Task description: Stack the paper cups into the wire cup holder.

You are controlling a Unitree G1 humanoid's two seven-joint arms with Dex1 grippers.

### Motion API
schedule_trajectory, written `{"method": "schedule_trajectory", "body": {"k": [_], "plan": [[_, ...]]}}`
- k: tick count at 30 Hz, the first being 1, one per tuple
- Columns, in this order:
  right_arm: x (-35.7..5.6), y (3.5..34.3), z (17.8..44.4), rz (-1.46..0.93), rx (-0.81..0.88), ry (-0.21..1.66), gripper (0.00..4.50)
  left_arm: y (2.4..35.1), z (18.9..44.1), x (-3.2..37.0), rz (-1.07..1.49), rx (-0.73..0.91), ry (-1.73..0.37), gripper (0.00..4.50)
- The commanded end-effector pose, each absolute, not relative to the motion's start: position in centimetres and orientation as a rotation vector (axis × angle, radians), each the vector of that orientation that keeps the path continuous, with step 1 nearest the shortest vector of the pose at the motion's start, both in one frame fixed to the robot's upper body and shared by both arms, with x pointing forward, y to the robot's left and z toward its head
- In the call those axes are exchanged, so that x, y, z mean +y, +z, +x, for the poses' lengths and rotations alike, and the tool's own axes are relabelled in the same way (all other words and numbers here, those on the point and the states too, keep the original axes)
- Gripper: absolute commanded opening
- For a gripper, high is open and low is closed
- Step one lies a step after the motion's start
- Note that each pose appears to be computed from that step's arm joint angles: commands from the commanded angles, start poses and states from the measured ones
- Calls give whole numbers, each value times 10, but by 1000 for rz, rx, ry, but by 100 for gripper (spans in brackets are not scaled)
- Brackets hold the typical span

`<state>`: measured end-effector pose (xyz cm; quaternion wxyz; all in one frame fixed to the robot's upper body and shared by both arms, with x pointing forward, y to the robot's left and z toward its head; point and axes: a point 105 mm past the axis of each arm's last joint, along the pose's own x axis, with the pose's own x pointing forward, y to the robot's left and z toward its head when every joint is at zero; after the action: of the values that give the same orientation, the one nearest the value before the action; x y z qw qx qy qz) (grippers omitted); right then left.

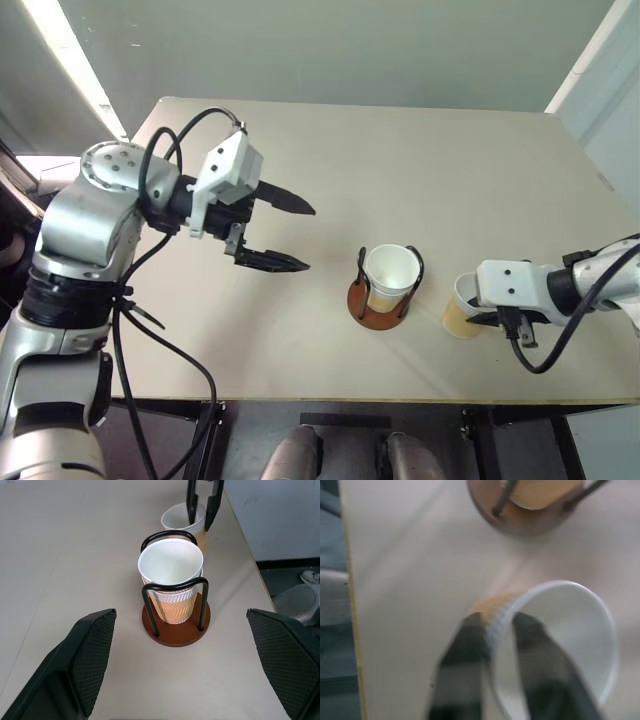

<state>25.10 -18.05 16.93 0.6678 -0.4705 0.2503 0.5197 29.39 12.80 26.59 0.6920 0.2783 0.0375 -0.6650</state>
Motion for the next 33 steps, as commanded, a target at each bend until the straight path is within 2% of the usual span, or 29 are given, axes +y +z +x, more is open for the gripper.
{"method": "schedule_trajectory", "body": {"k": [1, 8, 10, 16, 20, 26, 33], "plan": [[-169, 187, 248, -1113, 498, 1201, 3, 272, 294, 136, 665, 61, -1448, 450], [-170, 198, 251, -1118, 495, 1210, 3, 271, 295, 140, 674, 65, -1436, 450], [-170, 212, 256, -1111, 463, 1185, 3, 270, 295, 142, 675, 71, -1431, 450], [-155, 283, 273, -1086, 269, 1149, 3, 267, 293, 155, 669, 99, -1440, 450], [-134, 306, 271, -1112, 173, 1223, 3, 264, 293, 156, 668, 106, -1453, 450], [-105, 310, 264, -1132, 104, 1327, 3, 261, 294, 154, 662, 120, -1472, 450], [-89, 293, 257, -1116, 126, 1412, 3, 260, 296, 151, 666, 119, -1488, 450]]}}
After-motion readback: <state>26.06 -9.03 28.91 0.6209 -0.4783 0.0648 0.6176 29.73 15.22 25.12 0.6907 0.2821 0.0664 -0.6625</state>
